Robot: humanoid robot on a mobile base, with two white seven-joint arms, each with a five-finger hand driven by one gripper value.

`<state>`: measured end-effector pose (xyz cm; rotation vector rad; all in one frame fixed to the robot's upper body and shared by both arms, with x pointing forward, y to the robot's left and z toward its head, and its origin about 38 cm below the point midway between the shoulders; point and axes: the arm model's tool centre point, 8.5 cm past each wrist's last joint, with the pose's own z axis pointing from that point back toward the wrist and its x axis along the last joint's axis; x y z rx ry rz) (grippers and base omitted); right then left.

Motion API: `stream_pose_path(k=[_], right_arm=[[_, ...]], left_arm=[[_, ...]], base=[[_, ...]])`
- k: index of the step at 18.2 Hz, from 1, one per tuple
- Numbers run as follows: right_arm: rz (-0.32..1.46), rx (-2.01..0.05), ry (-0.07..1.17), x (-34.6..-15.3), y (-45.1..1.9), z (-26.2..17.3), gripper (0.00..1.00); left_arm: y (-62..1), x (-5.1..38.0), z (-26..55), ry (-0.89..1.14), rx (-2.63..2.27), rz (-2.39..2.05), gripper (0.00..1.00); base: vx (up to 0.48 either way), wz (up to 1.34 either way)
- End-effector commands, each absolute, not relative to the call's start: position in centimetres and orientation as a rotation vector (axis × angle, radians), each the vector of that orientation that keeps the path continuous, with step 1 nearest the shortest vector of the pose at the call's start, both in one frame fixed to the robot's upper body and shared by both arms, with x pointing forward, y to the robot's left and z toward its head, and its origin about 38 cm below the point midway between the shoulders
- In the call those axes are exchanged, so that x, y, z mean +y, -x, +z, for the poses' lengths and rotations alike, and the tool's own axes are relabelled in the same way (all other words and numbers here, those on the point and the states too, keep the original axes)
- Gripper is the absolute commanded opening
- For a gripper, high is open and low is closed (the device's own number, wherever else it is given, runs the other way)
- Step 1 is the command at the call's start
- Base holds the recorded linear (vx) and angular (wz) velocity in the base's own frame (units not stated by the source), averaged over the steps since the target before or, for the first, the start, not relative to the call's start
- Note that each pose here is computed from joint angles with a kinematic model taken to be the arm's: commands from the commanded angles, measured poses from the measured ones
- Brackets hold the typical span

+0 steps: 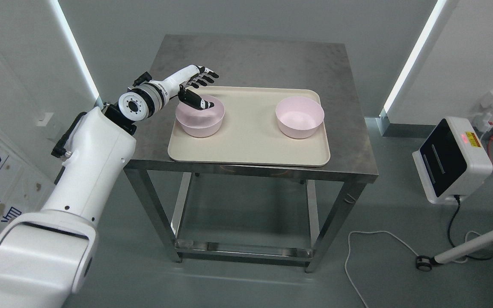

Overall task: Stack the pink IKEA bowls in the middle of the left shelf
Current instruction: 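Lower the left hand into that pink bowl and grip its rim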

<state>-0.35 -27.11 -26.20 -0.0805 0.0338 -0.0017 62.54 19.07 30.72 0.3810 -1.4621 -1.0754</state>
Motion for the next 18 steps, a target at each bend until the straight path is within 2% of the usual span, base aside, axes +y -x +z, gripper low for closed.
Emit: stream_pose_path(k=[1, 3, 5, 9, 13, 18], right_arm=[[-0.013, 0.03, 0.099, -28.3, 1.1, -26.1, 1.0], [-0.012, 0.029, 0.099, -28.2, 1.1, -26.1, 1.0], [-0.013, 0.03, 0.099, -28.3, 1.1, -26.1, 1.0], [-0.012, 0.029, 0.099, -28.2, 1.1, -26.1, 1.0], [-0.012, 0.029, 0.099, -28.2, 1.1, -26.1, 1.0], [-0.012, 0.029, 0.099, -28.2, 1.1, -26.1, 1.0]], left_arm=[[-62.4, 18.3, 29.0, -0.415, -1.389, -1.159, 0.64], [-62.5, 18.1, 28.9, -0.417, -1.389, -1.152, 0.6], [-62.5, 17.4, 29.0, -0.408, -1.4, -1.148, 0.51], [-62.4, 16.7, 28.5, -0.393, -1.398, -1.148, 0.41], [-62.4, 16.3, 27.8, -0.389, -1.393, -1.139, 0.39], [-62.5, 15.9, 28.1, -0.402, -1.426, -1.113, 0.29]], base=[[0.0, 0.0], [0.0, 0.0], [0.0, 0.0], [0.0, 0.0], [0.0, 0.0], [0.0, 0.0]])
